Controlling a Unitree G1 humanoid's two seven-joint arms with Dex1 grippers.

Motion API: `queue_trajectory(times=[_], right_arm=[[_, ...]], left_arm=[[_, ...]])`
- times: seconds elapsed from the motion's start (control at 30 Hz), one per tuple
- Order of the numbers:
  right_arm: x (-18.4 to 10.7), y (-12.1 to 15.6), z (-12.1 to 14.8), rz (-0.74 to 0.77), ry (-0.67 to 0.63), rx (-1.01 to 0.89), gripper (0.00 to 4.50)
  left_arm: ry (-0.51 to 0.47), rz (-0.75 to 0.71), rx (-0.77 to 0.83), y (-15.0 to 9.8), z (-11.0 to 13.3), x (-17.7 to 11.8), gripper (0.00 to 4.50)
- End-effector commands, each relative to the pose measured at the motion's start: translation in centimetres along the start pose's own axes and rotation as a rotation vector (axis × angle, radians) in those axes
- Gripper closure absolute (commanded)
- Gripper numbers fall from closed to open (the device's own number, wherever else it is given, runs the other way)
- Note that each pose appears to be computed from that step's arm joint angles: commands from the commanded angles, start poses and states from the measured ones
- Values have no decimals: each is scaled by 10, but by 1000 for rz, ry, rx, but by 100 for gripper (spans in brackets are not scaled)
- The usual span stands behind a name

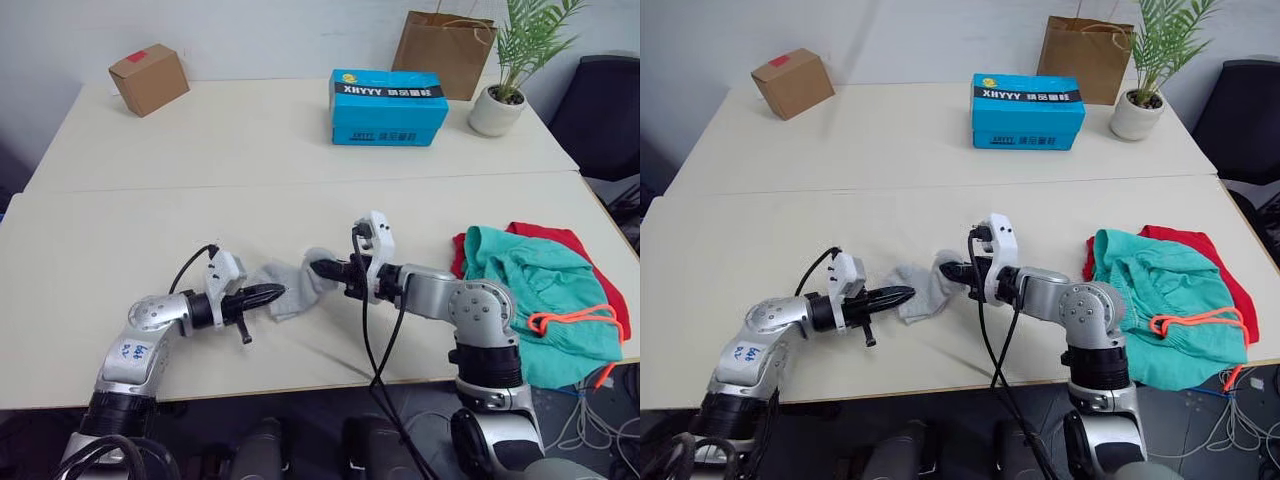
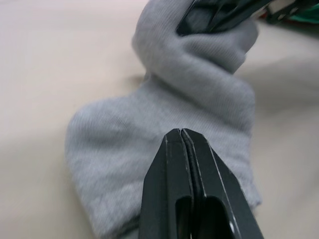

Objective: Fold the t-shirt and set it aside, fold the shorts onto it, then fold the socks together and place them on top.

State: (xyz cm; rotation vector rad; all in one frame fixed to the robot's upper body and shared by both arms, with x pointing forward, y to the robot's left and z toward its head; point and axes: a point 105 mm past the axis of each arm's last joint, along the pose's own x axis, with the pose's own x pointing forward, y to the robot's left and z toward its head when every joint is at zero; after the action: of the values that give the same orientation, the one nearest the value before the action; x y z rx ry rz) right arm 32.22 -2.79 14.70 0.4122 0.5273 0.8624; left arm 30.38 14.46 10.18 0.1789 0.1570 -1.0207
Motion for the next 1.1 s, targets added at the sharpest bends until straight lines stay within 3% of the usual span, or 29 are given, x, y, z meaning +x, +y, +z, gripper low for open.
queue_trajectory(times=[0.03,0.27,0.43,0.47,0.63,0.8,1.0,1.1], right_arm=[[-4,18,12,66,-10,-54,449],[10,36,6,104,64,-78,449],[25,33,-2,93,78,-70,449],[26,33,-2,97,73,-63,387],[27,53,-6,248,84,-65,229],[16,65,-7,407,77,-209,58],[16,61,2,453,18,-252,58],[16,58,2,465,10,-259,58]], left_arm=[[3,37,16,3,1,-5,450],[6,33,-18,0,-11,-3,450],[0,40,-28,-1,-12,-2,450],[0,43,-29,-1,-12,-2,450],[-3,53,-31,-1,-11,-4,450],[-62,92,-55,5,2,-20,450],[-125,66,-99,3,19,-39,450],[-111,53,-118,-1,25,-53,450]])
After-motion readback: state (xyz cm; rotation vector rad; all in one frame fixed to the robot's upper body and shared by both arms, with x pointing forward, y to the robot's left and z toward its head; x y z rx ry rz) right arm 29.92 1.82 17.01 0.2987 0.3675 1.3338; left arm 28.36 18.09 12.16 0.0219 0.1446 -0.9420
